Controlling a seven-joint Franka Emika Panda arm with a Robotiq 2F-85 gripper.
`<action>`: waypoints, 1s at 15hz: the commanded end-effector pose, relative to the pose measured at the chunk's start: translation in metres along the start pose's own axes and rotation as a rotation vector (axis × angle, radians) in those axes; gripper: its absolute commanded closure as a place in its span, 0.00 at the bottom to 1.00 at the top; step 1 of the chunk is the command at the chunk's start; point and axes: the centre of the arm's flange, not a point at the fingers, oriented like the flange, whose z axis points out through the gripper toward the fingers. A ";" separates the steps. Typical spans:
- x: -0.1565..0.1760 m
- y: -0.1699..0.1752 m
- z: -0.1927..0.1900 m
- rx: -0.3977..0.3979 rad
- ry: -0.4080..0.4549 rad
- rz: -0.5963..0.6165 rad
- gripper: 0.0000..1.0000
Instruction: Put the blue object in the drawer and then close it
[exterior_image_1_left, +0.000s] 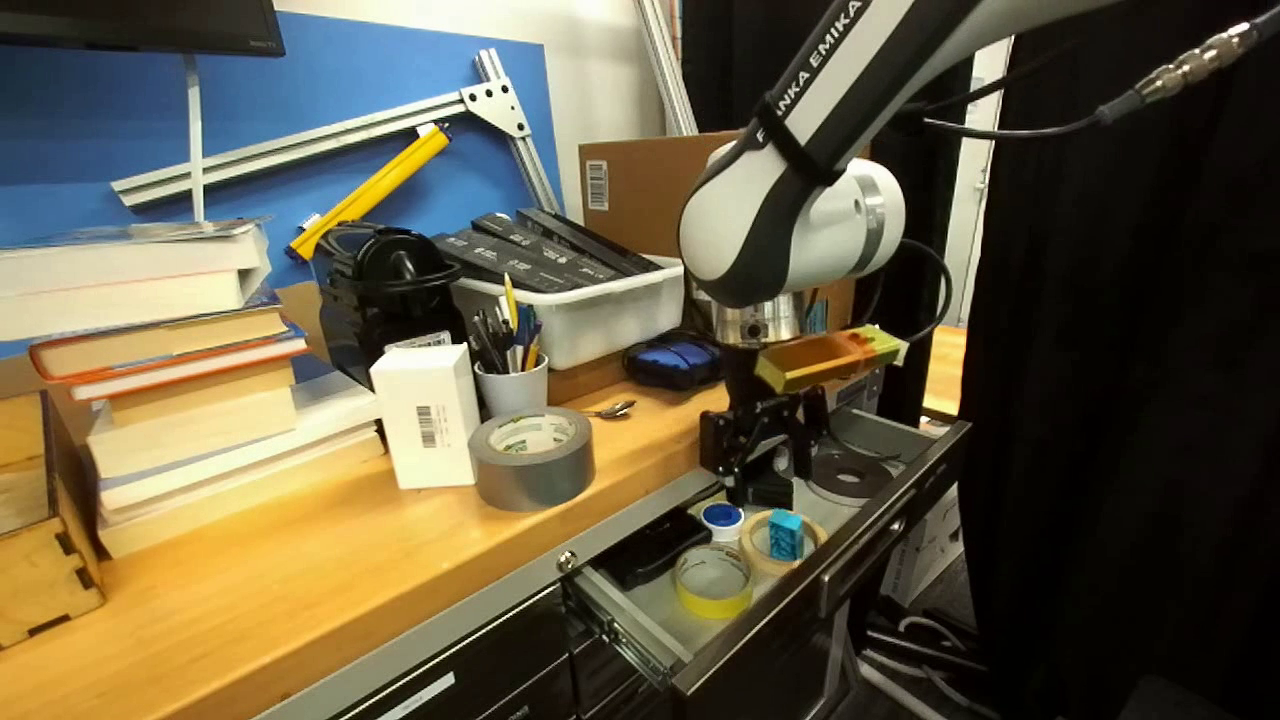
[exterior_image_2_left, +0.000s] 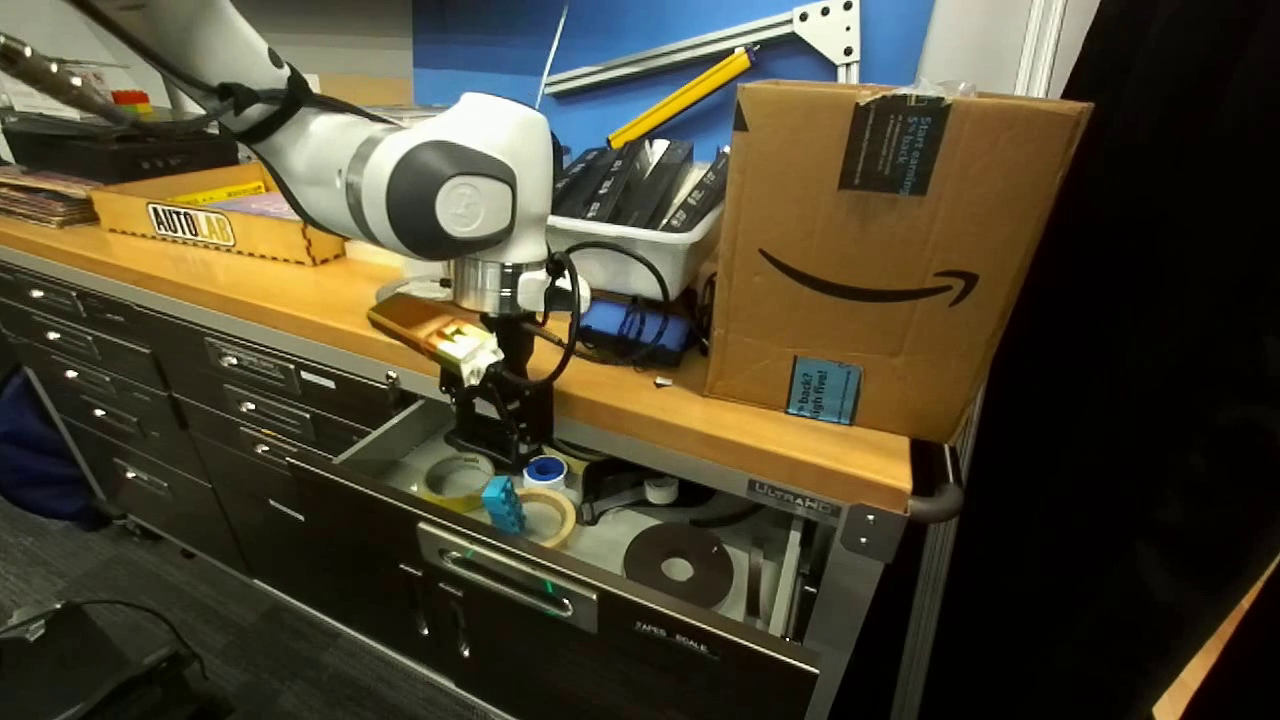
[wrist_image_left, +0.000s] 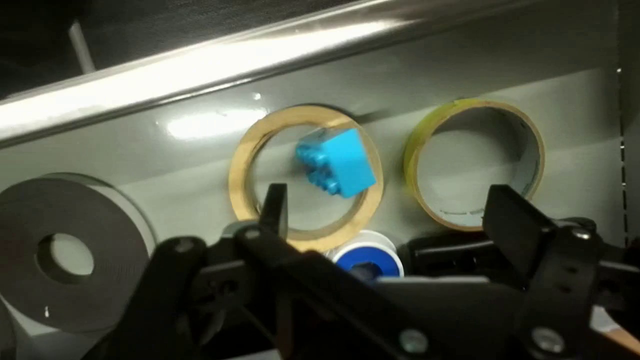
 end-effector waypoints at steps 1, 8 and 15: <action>-0.030 0.022 0.012 0.001 -0.056 -0.026 0.00; -0.069 0.064 0.028 0.024 -0.199 -0.050 0.00; -0.041 0.018 0.099 -0.106 -0.163 0.007 0.00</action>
